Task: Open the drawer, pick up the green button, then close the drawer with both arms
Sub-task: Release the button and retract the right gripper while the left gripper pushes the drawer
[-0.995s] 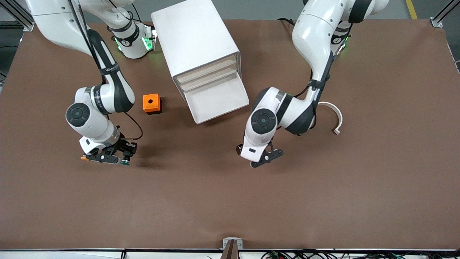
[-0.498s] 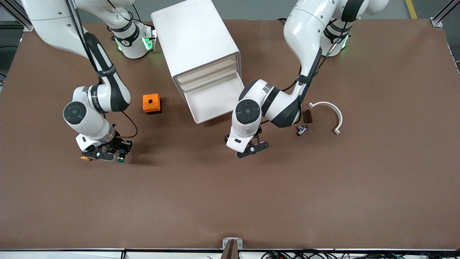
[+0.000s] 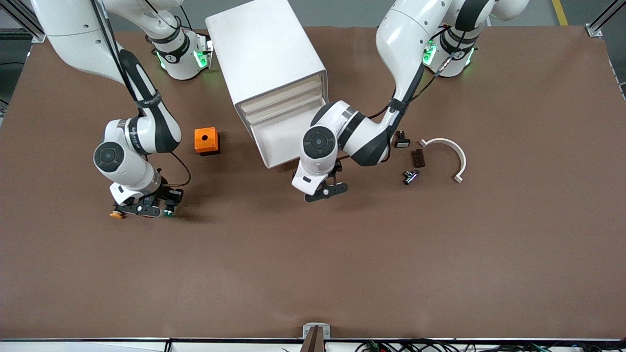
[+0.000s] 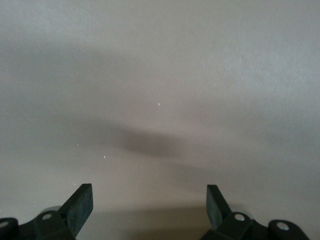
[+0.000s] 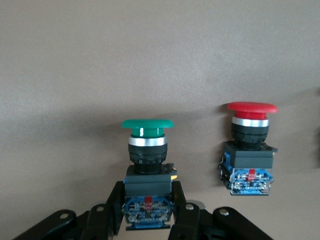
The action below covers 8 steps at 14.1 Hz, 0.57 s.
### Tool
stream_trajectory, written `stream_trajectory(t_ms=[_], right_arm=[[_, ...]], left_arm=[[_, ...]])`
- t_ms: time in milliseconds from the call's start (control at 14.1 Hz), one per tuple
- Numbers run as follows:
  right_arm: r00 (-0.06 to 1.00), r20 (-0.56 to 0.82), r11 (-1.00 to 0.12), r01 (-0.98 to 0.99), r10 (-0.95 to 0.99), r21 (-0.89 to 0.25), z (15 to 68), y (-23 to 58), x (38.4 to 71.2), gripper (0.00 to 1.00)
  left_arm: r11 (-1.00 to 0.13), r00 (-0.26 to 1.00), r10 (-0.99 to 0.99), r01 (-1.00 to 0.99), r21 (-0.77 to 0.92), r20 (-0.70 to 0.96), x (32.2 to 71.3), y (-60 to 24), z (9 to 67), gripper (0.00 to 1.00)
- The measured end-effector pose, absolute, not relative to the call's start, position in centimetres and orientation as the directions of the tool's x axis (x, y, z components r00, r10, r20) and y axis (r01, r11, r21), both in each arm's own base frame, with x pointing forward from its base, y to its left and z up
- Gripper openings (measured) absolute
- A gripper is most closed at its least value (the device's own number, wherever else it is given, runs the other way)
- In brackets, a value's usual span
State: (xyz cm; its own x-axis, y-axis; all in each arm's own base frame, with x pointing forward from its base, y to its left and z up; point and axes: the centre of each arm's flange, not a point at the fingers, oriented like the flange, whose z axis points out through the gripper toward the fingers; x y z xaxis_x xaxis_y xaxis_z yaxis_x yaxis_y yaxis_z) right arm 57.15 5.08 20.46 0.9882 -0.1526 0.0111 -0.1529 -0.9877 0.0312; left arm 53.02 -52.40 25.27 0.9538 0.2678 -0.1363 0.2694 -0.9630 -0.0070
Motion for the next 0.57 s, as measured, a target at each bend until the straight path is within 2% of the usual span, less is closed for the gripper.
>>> stream_trajectory(t_ms=[213, 284, 569], right_arm=[[0.989, 0.006, -0.989, -0.147, -0.147, 0.030, 20.3, 5.4, 57.0, 0.42], [0.989, 0.005, -0.989, -0.145, -0.145, 0.029, 20.3, 5.6, 57.0, 0.46], [0.990, -0.027, -0.990, -0.139, -0.140, 0.037, 20.3, 5.9, 56.7, 0.85]], left_arm=[[-0.969, 0.959, 0.248, 0.248, -0.013, -0.140, 51.8, -53.5, 24.8, 1.00], [-0.970, 0.960, 0.241, 0.242, -0.013, -0.140, 51.5, -53.9, 24.7, 1.00], [-0.976, 0.964, 0.217, 0.219, -0.006, -0.151, 50.1, -55.2, 24.7, 1.00]])
